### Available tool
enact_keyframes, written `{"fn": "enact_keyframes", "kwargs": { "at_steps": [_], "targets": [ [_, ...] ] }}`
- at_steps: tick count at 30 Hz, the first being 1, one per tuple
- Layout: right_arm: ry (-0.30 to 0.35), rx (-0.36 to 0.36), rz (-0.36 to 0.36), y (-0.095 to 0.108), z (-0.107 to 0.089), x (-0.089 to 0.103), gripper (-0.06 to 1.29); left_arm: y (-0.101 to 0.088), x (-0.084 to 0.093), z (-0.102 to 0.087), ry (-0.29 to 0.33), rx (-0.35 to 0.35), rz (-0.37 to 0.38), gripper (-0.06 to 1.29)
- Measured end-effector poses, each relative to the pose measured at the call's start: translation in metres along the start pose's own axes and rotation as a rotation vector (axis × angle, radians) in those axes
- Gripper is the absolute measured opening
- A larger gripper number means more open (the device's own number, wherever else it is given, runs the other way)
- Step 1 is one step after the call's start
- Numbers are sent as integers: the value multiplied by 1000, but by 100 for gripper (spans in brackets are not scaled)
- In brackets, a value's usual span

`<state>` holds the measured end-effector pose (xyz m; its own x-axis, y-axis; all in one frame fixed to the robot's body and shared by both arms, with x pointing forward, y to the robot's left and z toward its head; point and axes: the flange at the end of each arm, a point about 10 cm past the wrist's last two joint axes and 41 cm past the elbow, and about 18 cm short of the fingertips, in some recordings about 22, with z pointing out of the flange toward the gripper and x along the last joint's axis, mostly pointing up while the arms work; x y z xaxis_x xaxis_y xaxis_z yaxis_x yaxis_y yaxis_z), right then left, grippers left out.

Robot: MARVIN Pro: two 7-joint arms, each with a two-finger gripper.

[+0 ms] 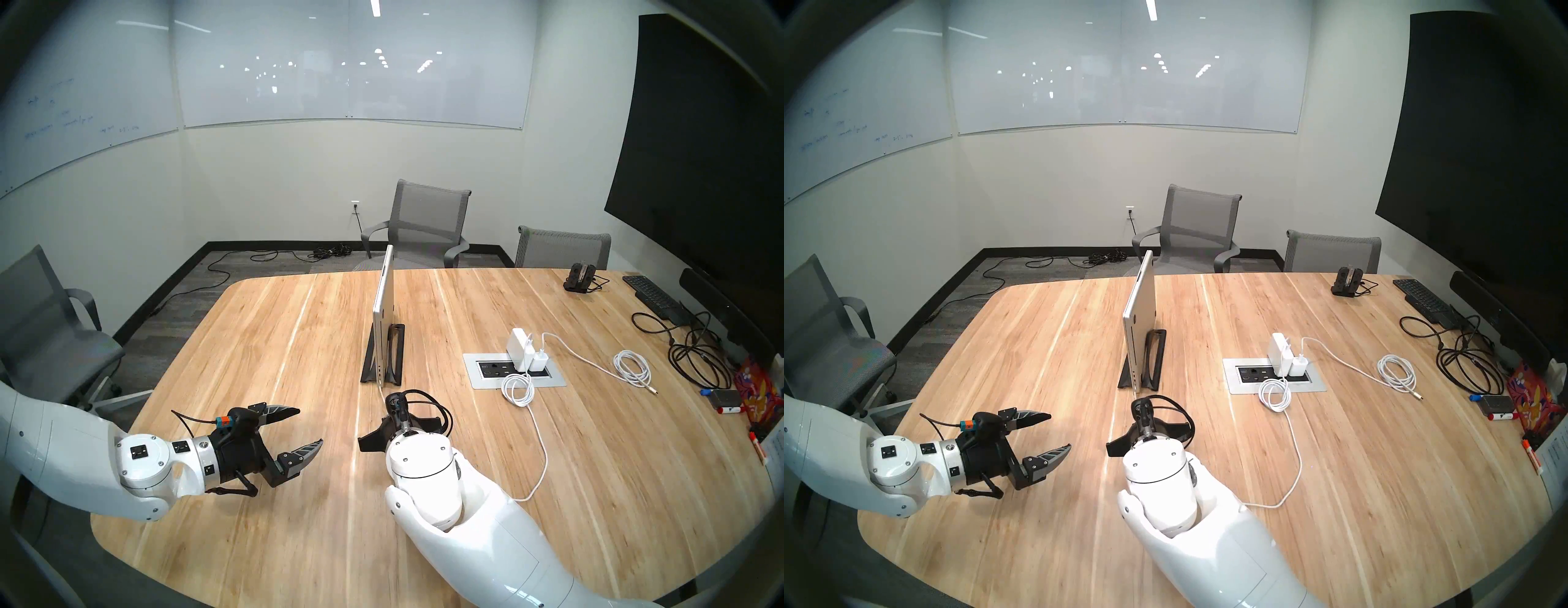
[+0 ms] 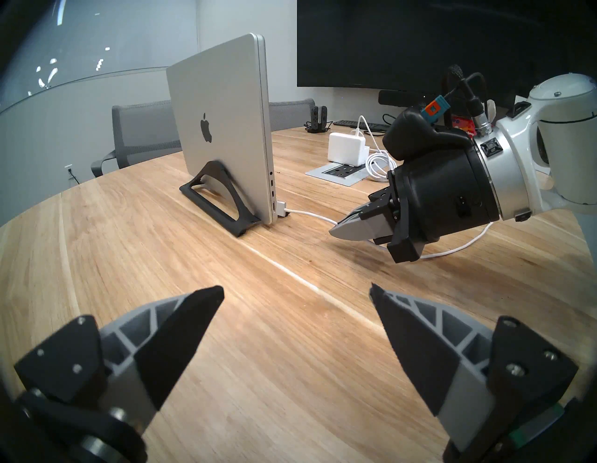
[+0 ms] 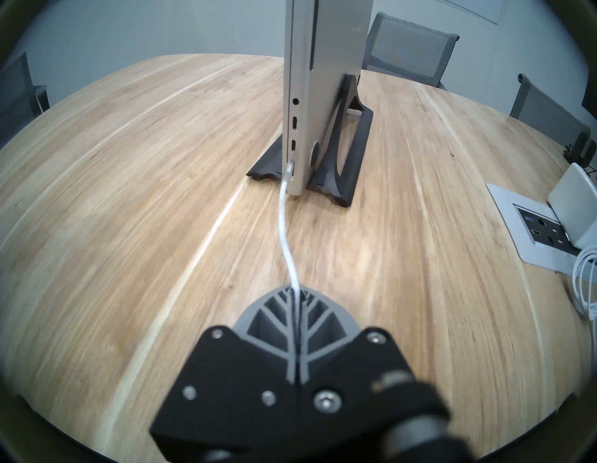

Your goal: Plug the charging cable into the port of a MacBook

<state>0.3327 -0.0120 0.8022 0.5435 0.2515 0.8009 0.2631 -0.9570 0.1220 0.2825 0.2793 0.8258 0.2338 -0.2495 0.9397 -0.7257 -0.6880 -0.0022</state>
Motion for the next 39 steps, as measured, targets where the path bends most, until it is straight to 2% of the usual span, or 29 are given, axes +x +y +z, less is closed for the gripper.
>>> {"fn": "enact_keyframes", "kwargs": {
  "at_steps": [12, 29, 39],
  "targets": [
    [0, -30, -34, -1, 5, -1, -2, 0, 0, 0, 0, 0, 0, 120],
    [15, -24, -80, -8, 8, -2, -2, 0, 0, 0, 0, 0, 0, 120],
    [26, -47, -123, -8, 9, -4, -2, 0, 0, 0, 0, 0, 0, 120]
  ]
}}
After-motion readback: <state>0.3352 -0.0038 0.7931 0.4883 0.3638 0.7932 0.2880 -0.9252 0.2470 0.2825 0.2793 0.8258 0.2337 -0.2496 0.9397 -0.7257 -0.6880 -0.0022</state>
